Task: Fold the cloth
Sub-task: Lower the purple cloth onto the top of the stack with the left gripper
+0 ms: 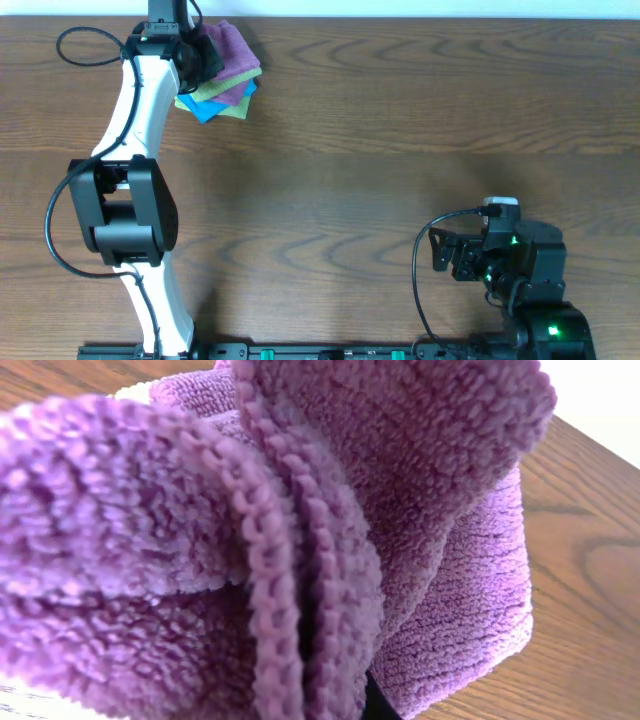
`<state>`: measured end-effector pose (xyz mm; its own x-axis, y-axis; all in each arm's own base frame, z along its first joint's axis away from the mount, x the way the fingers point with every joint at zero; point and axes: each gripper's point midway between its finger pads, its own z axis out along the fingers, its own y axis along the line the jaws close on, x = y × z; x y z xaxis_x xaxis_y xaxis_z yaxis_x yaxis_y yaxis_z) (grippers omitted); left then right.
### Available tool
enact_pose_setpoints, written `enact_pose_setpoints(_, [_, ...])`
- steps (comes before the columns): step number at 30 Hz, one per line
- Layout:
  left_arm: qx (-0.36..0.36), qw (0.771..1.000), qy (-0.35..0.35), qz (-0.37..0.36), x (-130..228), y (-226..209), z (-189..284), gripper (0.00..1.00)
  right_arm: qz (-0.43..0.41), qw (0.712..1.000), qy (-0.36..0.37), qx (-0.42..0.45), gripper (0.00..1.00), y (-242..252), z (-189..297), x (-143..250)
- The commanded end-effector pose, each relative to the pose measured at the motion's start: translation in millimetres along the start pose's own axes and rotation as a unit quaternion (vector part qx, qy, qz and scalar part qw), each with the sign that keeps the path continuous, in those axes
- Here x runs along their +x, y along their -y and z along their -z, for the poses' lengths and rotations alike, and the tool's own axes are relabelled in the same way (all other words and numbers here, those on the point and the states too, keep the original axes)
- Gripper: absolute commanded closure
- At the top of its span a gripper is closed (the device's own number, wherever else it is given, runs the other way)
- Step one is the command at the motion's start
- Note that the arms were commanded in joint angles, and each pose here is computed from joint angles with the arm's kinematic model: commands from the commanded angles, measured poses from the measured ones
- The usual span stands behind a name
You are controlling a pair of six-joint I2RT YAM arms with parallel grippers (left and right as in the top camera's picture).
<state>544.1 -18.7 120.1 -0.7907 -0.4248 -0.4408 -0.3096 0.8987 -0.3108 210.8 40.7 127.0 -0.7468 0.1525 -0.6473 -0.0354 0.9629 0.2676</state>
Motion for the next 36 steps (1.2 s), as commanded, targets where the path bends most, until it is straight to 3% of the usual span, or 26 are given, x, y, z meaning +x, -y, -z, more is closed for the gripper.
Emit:
enact_pose_setpoints(1, [-0.021, 1.000, 0.013, -0.013, -10, -8, 1, 0.90, -0.008, 1.000, 0.002, 0.007, 0.01, 3, 0, 0])
enact_pose_setpoints(6, [-0.021, 1.000, 0.013, -0.016, -10, -8, 1, 0.82, -0.008, 1.000, 0.002, 0.007, 0.01, 3, 0, 0])
enact_pose_setpoints(10, [-0.032, 0.999, 0.018, -0.016, -12, -12, 1, 0.66, -0.008, 1.000, 0.002, 0.007, 0.01, 3, 0, 0])
enact_pose_setpoints(15, [-0.035, 0.999, 0.018, -0.037, -13, -15, 1, 0.56, -0.008, 1.000, 0.003, 0.007, 0.01, 3, 0, 0])
enact_pose_setpoints(36, [-0.050, 0.998, 0.003, -0.043, -11, -36, 6, 0.54, -0.008, 1.000, 0.002, 0.007, 0.01, 3, 0, 0])
